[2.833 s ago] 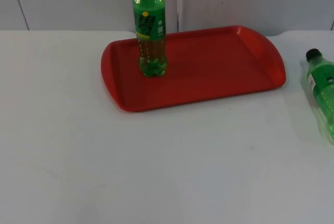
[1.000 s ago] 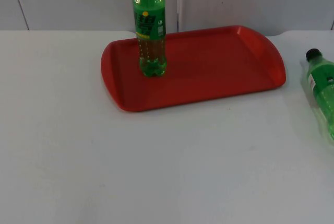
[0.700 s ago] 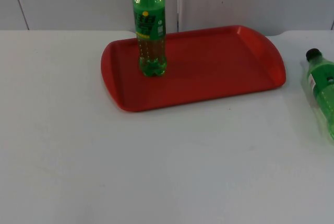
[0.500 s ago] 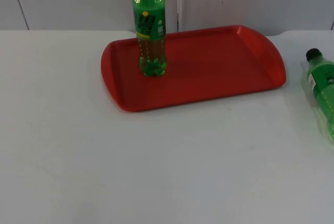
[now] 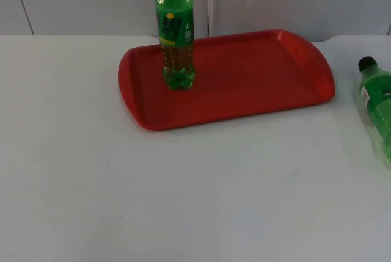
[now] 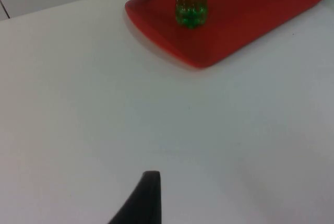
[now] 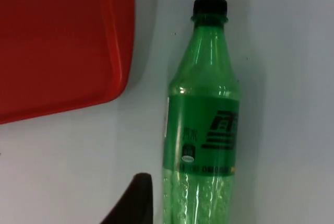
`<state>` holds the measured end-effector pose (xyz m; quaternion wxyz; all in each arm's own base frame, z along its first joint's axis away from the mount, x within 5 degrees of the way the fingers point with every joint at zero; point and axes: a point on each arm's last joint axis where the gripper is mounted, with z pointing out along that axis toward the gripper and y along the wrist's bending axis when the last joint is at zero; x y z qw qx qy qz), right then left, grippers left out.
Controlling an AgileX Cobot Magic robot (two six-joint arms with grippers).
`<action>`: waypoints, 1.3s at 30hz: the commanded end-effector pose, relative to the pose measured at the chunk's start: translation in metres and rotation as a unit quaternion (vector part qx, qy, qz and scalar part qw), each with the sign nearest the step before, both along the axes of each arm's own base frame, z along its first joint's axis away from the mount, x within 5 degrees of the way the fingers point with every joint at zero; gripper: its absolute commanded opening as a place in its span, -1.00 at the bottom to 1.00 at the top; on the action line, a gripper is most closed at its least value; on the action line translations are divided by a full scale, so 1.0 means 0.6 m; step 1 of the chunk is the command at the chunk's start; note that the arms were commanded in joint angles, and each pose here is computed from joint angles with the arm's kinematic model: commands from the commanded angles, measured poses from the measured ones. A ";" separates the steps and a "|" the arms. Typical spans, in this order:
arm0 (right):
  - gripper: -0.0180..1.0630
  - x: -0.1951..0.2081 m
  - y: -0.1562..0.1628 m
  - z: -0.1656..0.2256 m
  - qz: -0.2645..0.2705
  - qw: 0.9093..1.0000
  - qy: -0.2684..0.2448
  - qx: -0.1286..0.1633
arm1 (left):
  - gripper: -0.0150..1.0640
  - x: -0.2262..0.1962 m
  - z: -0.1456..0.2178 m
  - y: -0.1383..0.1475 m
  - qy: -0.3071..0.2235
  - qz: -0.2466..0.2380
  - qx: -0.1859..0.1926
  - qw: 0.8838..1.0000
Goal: Place the bottle upright on the tray.
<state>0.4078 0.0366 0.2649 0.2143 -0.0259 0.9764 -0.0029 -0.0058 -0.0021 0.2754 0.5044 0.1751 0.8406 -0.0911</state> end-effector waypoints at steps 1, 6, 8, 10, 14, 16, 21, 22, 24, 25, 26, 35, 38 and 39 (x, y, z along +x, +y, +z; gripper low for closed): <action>0.98 0.013 -0.001 -0.009 0.001 1.000 0.011 0.000 | 0.97 0.000 -0.002 0.001 -0.001 0.001 0.003 1.000; 0.98 0.040 0.004 -0.055 -0.004 0.999 0.047 0.008 | 0.97 0.000 -0.002 0.001 -0.001 0.001 0.003 1.000; 0.98 0.048 0.005 -0.078 -0.008 0.998 0.055 0.009 | 0.97 0.000 -0.002 0.001 -0.001 0.001 0.003 1.000; 0.98 0.052 0.006 -0.091 -0.013 0.998 0.060 0.010 | 0.97 0.000 -0.002 0.001 -0.001 0.001 0.003 1.000; 0.98 0.064 0.006 -0.128 -0.021 0.997 0.068 0.011 | 0.97 0.000 -0.002 0.001 -0.001 0.001 0.003 1.000; 0.98 0.071 0.007 -0.145 -0.030 0.997 0.064 0.015 | 0.97 0.000 -0.002 0.001 -0.001 0.001 0.003 1.000; 0.98 0.091 0.009 -0.170 -0.034 0.997 0.069 0.016 | 0.97 0.000 -0.002 0.001 -0.001 0.001 0.003 1.000; 0.98 0.091 0.009 -0.170 -0.034 0.997 0.069 0.016 | 0.97 0.000 -0.002 0.001 -0.001 0.001 0.003 1.000; 0.98 0.102 0.010 -0.179 -0.042 0.996 0.074 0.018 | 0.97 0.000 -0.002 0.001 -0.001 0.001 0.003 1.000; 0.98 0.106 0.010 -0.184 -0.044 0.996 0.079 0.018 | 0.97 0.000 -0.002 0.001 -0.001 0.001 0.003 1.000; 0.98 0.110 0.011 -0.190 -0.044 0.995 0.082 0.019 | 0.97 0.000 -0.002 0.001 -0.001 0.001 0.003 1.000; 0.98 0.120 0.012 -0.225 -0.064 0.994 0.082 0.026 | 0.97 0.000 -0.002 0.001 -0.001 0.001 0.003 1.000; 0.97 0.120 0.012 -0.252 -0.067 0.993 0.097 0.025 | 0.97 0.000 -0.002 0.001 -0.001 0.001 0.003 1.000; 0.97 0.120 0.012 -0.252 -0.067 0.993 0.097 0.025 | 0.97 0.000 -0.002 0.001 -0.001 0.001 0.003 1.000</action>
